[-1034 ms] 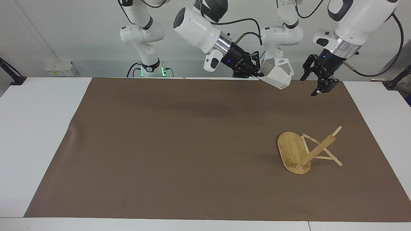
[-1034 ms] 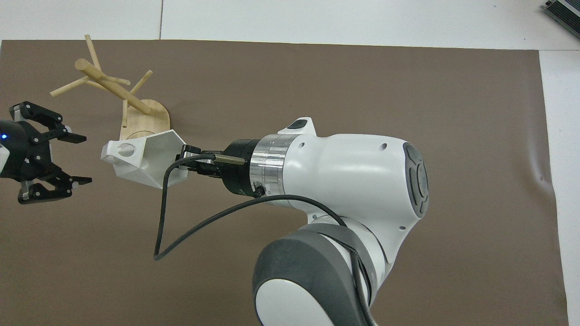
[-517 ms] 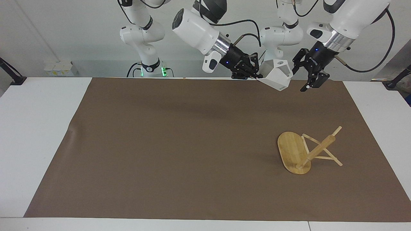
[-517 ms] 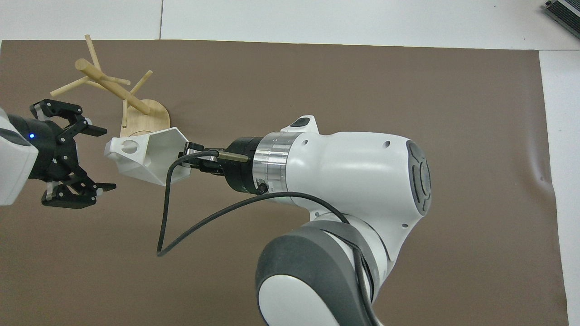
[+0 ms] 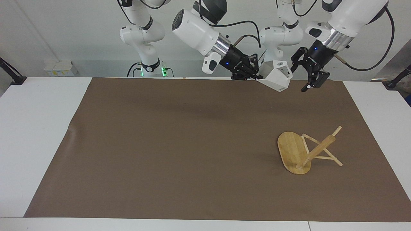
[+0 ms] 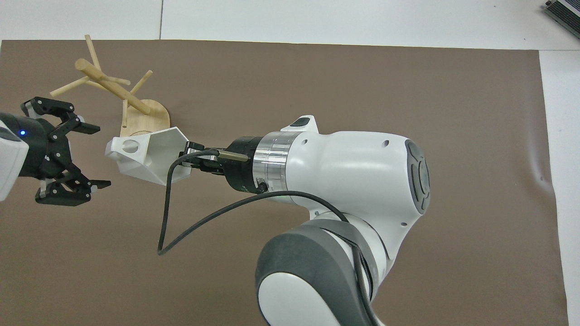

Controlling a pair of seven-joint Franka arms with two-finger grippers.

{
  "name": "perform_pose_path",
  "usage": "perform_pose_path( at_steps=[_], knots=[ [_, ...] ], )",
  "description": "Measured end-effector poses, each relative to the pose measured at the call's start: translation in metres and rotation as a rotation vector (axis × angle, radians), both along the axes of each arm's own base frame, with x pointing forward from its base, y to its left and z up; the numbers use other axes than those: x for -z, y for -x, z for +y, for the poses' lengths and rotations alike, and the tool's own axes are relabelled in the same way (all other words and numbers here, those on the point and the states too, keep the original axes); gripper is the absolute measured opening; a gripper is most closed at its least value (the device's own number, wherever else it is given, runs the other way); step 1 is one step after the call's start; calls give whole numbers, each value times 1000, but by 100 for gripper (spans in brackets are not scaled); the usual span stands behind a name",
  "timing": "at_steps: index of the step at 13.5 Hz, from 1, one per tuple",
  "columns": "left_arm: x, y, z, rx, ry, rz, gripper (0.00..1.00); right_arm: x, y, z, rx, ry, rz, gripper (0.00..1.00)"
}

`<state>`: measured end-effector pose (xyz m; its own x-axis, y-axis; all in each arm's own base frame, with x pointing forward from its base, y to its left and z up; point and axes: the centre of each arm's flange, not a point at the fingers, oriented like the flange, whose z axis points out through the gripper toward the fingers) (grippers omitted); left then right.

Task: Hang cup on rack
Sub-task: 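Hold the cup with the right gripper while the left gripper approaches it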

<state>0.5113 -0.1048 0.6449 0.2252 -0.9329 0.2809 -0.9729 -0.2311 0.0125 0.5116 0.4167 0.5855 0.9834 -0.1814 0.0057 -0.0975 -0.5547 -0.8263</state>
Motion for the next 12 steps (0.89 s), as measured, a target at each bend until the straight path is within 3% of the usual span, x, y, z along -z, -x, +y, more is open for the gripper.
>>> perform_pose_path(
  at_steps=[4, 12],
  knots=[
    [-5, -5, 1, -16, 7, -49, 100, 0, 0, 0, 1, 0, 0, 4],
    [-2, -7, -9, 31, 33, -56, 100, 10, -11, -8, 18, 3, 18, 4]
  ],
)
